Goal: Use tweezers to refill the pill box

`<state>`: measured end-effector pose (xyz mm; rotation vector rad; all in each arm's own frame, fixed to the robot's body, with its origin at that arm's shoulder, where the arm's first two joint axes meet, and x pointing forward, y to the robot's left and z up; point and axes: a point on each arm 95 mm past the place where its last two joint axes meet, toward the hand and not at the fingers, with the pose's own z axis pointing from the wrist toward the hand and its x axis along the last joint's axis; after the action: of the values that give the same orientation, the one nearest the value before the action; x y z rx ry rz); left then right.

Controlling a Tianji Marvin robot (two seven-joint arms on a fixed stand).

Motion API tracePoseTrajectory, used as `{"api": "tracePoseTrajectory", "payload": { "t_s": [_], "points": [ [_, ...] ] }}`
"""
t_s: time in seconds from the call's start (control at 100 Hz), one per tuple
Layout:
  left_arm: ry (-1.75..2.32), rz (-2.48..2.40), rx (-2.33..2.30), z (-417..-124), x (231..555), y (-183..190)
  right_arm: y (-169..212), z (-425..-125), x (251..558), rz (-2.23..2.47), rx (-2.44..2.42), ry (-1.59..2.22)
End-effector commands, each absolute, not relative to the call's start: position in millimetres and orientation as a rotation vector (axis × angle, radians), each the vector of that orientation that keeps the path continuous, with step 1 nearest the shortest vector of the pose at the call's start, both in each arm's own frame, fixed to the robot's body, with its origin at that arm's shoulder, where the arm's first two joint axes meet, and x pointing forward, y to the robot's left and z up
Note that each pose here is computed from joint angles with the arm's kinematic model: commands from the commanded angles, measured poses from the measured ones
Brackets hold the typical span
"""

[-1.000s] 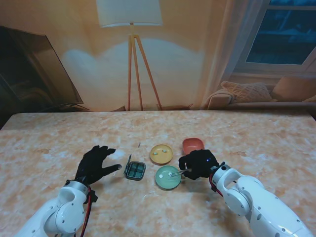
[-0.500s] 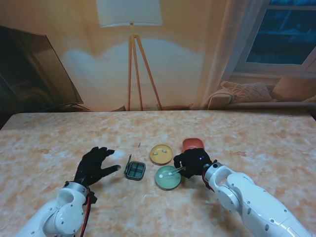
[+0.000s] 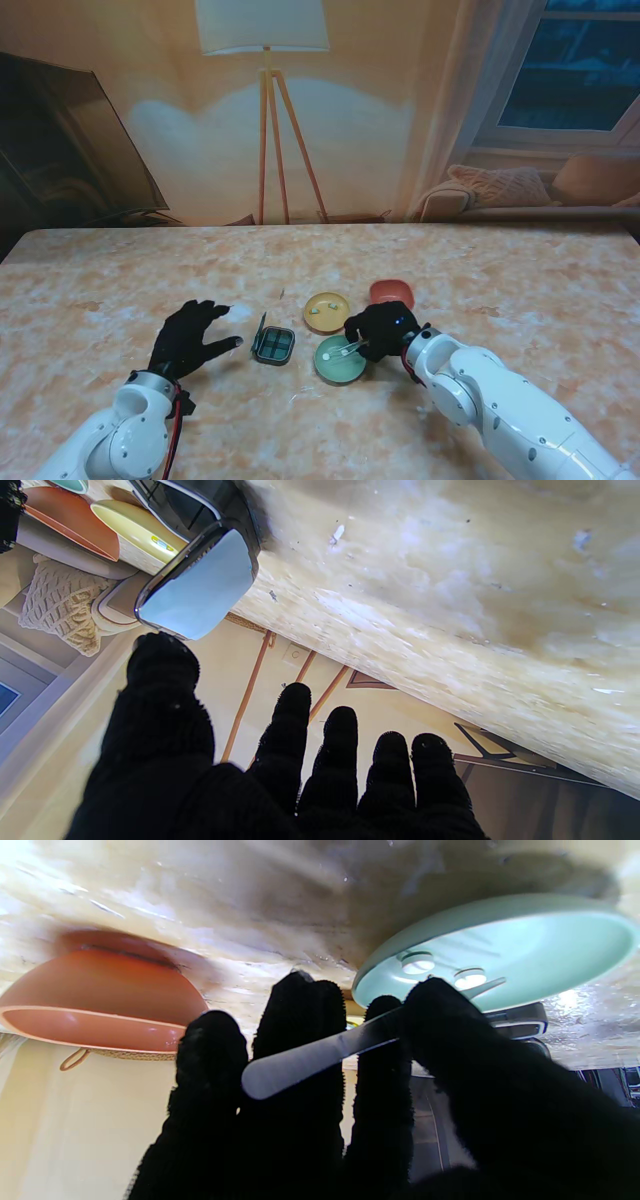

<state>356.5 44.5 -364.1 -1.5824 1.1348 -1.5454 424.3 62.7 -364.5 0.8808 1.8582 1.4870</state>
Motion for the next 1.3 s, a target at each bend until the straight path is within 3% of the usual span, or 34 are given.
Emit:
{"api": "tracePoseTrajectory", "payload": {
  "t_s": [0.0,1.29],
  "points": [
    [1.142,-1.543,-1.601,-367.6,353.6,43.4,67.3,-369.2,422.0,1.472,0.886,1.885],
    [1.128,-1.544,-1.615,-373.1,353.3,46.6,84.0,-370.5,429.1,1.468,0.867,1.878]
  ]
}}
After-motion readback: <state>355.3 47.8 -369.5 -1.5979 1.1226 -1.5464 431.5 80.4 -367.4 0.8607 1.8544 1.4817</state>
